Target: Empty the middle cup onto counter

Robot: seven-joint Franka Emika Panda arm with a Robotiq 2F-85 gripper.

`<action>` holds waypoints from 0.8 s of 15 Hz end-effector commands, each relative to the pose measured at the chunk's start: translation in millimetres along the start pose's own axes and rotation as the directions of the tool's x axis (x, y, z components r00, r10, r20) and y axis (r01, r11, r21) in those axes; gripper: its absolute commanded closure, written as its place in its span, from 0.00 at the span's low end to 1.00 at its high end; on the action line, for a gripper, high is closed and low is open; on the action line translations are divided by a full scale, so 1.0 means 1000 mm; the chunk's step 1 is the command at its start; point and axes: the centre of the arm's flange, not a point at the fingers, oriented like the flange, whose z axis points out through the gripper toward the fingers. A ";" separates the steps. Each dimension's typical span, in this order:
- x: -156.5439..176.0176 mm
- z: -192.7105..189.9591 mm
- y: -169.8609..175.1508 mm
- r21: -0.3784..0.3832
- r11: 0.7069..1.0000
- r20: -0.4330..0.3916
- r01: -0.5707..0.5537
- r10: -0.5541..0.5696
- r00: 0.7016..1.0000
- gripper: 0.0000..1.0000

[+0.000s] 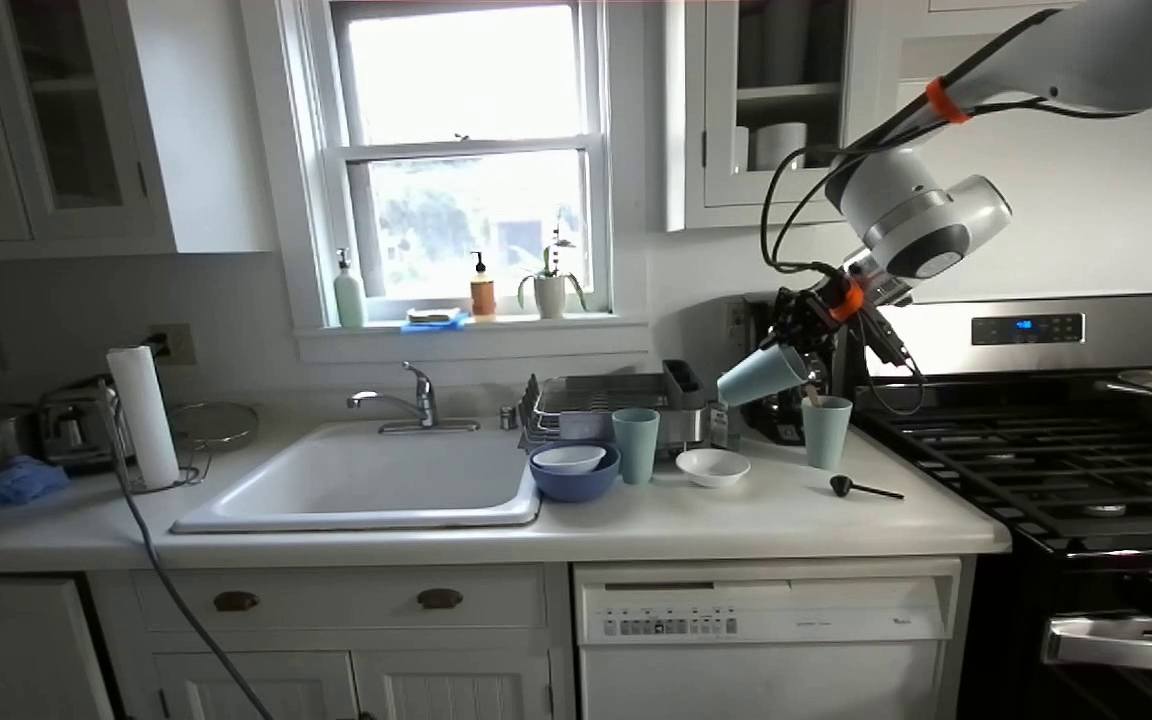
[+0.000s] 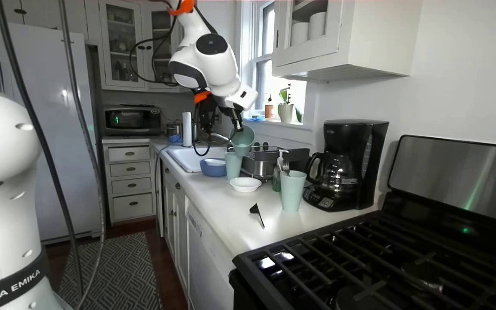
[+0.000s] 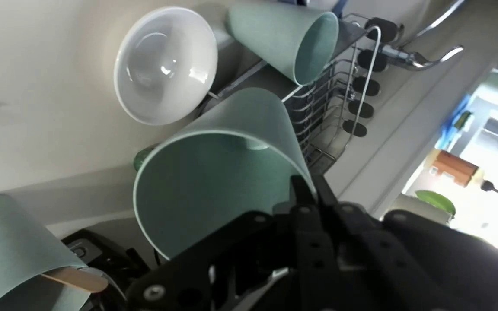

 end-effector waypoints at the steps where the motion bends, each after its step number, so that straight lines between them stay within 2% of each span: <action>1: -0.005 -0.013 -0.026 -0.166 0.982 0.058 0.092 -0.083 0.995 0.99; 4: -0.008 -0.009 -0.014 -0.283 0.945 0.109 0.161 -0.135 0.985 0.99; 8: -0.001 -0.010 0.007 -0.360 0.895 0.167 0.264 -0.217 0.962 0.99; 12: 0.017 -0.013 0.012 -0.388 0.846 0.194 0.365 -0.312 0.930 0.99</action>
